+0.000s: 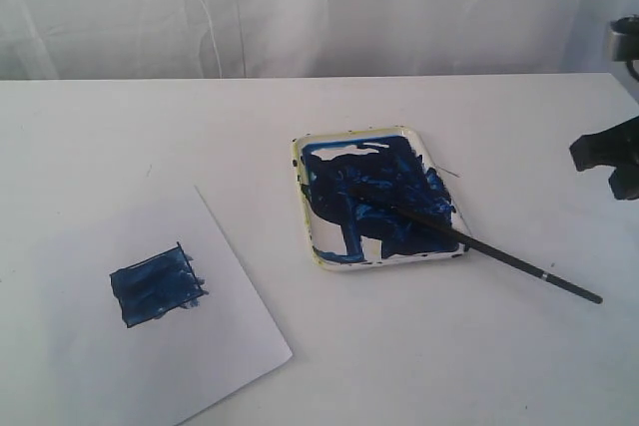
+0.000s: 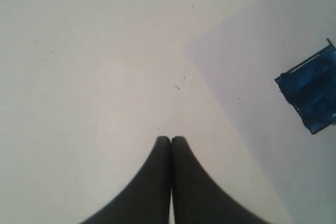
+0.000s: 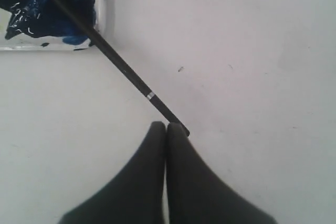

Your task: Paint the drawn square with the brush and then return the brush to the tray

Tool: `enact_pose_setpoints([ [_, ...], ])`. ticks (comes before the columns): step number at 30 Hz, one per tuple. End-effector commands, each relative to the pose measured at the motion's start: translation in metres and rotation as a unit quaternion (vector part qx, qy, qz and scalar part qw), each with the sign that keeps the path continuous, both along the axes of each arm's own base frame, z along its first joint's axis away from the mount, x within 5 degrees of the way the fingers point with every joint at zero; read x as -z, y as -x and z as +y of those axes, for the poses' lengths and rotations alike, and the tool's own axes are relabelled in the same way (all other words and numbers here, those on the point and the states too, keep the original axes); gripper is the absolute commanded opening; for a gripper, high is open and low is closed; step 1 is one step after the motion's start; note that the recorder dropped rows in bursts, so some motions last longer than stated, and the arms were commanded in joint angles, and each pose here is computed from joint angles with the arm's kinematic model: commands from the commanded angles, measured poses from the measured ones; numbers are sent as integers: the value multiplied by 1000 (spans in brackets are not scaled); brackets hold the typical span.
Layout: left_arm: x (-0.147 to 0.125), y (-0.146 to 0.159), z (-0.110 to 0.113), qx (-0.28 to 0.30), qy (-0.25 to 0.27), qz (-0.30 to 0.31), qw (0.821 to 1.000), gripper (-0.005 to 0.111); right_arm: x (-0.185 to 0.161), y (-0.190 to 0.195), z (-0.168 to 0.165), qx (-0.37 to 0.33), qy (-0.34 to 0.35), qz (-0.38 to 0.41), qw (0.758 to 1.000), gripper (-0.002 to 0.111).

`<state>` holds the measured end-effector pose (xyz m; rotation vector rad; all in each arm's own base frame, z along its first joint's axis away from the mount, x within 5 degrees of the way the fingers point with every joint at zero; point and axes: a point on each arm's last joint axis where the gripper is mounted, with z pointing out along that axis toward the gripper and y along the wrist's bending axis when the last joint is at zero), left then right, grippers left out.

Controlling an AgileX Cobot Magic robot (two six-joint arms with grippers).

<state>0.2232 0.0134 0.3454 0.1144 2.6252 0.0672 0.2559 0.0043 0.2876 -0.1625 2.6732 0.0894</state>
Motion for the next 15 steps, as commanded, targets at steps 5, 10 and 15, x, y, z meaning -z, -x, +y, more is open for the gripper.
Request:
enact_pose_setpoints([
  [5,-23,75,-8,-16,-14,-108,994,0,-47,62,0,4,0,-109,994,0],
  [10,-34,127,-7,-21,-17,-183,983,0,-75,116,2,3,1,-198,980,0],
  [15,-46,182,-5,-24,-10,-278,960,0,-94,174,3,0,3,-285,959,0],
])
